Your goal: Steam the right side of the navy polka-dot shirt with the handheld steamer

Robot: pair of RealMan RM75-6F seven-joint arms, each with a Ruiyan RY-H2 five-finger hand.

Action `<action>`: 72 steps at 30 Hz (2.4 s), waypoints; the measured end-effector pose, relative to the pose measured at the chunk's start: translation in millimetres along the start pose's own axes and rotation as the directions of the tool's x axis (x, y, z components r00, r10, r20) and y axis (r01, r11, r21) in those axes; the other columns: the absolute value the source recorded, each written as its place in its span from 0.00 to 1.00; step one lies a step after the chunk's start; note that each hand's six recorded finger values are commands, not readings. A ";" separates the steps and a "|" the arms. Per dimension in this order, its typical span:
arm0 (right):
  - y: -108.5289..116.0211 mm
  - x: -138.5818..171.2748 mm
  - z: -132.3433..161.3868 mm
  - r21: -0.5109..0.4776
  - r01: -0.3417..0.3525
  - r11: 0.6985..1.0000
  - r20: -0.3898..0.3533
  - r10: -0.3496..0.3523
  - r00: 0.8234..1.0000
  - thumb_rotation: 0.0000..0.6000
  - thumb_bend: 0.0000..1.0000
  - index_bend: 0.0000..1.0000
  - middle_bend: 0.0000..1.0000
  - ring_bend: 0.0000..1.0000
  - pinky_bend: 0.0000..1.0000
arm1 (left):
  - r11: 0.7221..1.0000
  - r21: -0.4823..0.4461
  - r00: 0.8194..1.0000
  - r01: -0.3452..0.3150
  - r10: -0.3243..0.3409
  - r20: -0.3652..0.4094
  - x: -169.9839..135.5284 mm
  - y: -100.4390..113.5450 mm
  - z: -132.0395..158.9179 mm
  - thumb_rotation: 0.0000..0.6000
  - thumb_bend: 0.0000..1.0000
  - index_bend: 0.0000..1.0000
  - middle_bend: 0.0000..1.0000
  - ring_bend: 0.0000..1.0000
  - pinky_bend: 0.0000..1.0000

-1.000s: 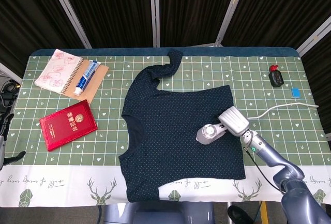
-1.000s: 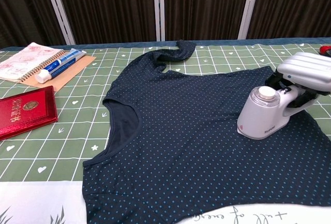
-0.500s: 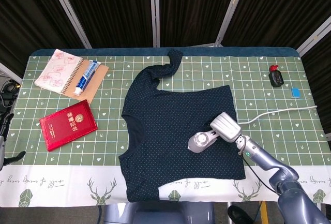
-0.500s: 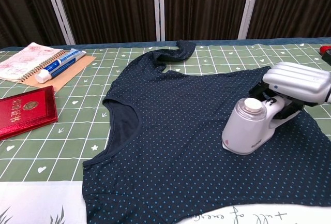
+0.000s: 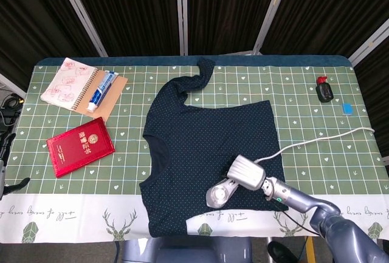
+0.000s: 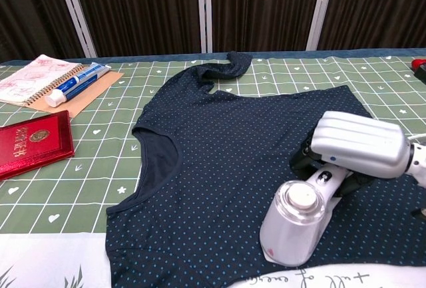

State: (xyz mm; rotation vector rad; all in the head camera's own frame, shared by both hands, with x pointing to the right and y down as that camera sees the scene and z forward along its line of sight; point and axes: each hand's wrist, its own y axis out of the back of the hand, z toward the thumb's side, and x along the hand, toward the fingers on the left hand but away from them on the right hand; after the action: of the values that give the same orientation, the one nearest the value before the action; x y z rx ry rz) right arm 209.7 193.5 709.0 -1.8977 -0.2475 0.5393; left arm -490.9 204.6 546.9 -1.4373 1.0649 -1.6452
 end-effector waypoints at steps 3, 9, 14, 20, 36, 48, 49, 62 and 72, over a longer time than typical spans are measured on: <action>0.2 2.3 7.6 0.027 -0.008 1.000 -0.028 0.009 1.000 1.00 0.59 0.85 0.79 0.77 1.00 | 1.000 -0.001 1.000 -0.001 0.001 0.000 -0.3 0.7 -0.4 1.00 0.00 0.00 0.00 0.00 0.00; 4.2 8.2 -5.3 0.048 -0.018 0.999 0.009 0.017 1.000 1.00 0.59 0.85 0.79 0.77 1.00 | 1.000 -0.003 1.000 -0.002 0.002 0.002 -0.7 1.0 -0.1 1.00 0.00 0.00 0.00 0.00 0.00; 8.7 19.2 -30.5 0.064 -0.029 0.998 0.086 0.024 0.996 1.00 0.59 0.85 0.79 0.77 1.00 | 1.000 -0.003 1.000 -0.001 0.001 0.003 -0.9 0.7 0.4 1.00 0.00 0.00 0.00 0.00 0.00; 10.8 37.6 -62.6 0.075 -0.056 0.996 0.195 0.040 0.980 1.00 0.59 0.85 0.79 0.77 1.00 | 1.000 -0.002 1.000 0.002 -0.002 0.006 -1.3 -0.2 1.4 1.00 0.00 0.00 0.00 0.00 0.00; 9.1 94.5 -126.2 0.015 -0.103 0.995 0.454 0.085 0.887 1.00 0.60 0.85 0.79 0.77 1.00 | 1.000 0.000 1.000 0.010 -0.010 0.014 -1.0 -2.8 4.7 1.00 0.00 0.00 0.00 0.00 0.00; 3.3 52.2 -78.6 0.009 -0.044 0.999 0.272 0.040 0.962 1.00 0.60 0.85 0.79 0.77 1.00 | 1.000 -0.002 1.000 0.007 -0.007 0.015 -1.2 -1.8 4.3 1.00 0.00 0.00 0.00 0.00 0.00; 3.2 48.2 -73.1 0.011 -0.038 0.999 0.251 0.034 0.967 1.00 0.60 0.85 0.79 0.77 1.00 | 1.000 -0.002 1.000 0.007 -0.007 0.015 -1.2 -1.8 4.3 1.00 0.00 0.00 0.00 0.00 0.00; 1.7 19.9 -14.1 0.030 0.007 1.000 0.046 -0.009 0.999 1.00 0.60 0.85 0.79 0.77 1.00 | 1.000 -0.009 1.000 0.005 -0.005 0.014 -1.7 0.0 2.8 1.00 0.00 0.00 0.00 0.00 0.00; 3.7 39.2 -34.7 0.029 -0.016 0.999 0.120 0.012 0.993 1.00 0.60 0.85 0.79 0.77 1.00 | 1.000 -0.006 1.000 0.006 -0.006 0.016 -1.8 -0.6 3.4 1.00 0.00 0.00 0.00 0.00 0.00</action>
State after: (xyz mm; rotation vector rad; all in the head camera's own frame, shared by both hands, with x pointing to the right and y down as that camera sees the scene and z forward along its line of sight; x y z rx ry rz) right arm 260.2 179.7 706.3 -1.8422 -0.3030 0.6636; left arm -487.2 206.0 546.9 -1.4570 1.0579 -1.6333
